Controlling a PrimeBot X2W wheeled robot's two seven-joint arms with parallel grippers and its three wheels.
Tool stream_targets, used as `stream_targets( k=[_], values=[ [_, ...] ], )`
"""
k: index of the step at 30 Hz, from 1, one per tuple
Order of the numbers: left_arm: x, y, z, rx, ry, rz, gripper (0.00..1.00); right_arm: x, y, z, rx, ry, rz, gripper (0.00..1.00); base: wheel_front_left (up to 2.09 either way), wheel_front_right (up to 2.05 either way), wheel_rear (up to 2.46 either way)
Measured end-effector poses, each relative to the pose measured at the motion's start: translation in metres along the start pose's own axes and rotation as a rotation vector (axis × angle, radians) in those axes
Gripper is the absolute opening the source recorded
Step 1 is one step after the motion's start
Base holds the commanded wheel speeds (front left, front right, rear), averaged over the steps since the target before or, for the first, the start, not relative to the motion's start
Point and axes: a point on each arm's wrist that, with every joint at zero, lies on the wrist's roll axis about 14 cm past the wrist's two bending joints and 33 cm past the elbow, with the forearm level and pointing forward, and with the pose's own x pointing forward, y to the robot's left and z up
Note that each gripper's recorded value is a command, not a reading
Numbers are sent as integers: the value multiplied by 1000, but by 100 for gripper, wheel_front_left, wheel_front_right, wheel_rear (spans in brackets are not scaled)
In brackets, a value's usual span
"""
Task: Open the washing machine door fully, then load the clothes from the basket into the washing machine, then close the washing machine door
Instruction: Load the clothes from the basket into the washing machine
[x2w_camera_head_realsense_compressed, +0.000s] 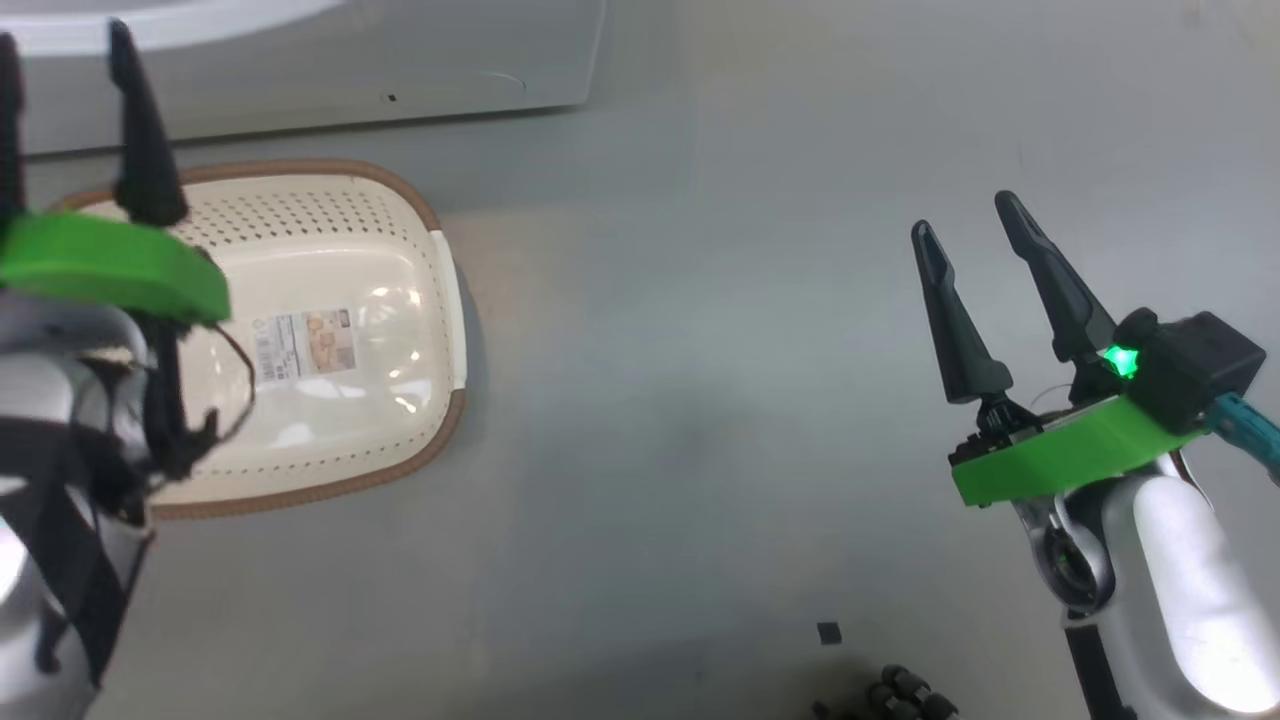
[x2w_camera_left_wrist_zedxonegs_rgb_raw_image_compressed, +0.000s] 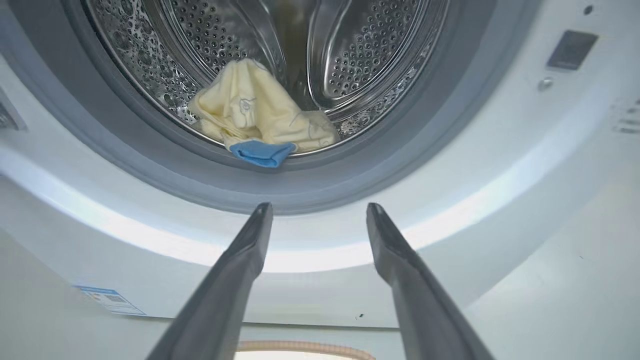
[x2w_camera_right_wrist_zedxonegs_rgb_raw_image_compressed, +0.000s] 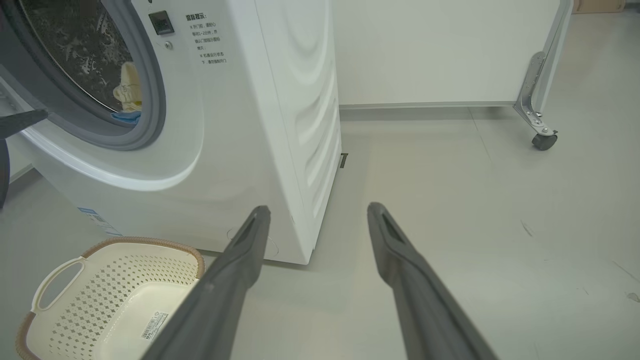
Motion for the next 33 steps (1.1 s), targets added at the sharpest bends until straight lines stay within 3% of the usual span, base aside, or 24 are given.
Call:
stream_targets(
  k=[9, 18, 33],
  values=[
    [-92, -25, 20, -58, -73, -39, 100, -14, 18, 26, -14, -31, 47, 100, 0, 0, 0],
    [-148, -39, 29, -103, -95, -26, 100, -34, 33, 45, -29, -49, 85, 100, 0, 0, 0],
    [-184, -48, 32, -115, -86, -16, 100, -61, 42, 67, -42, -80, 102, 100, 0, 0, 0]
  ],
)
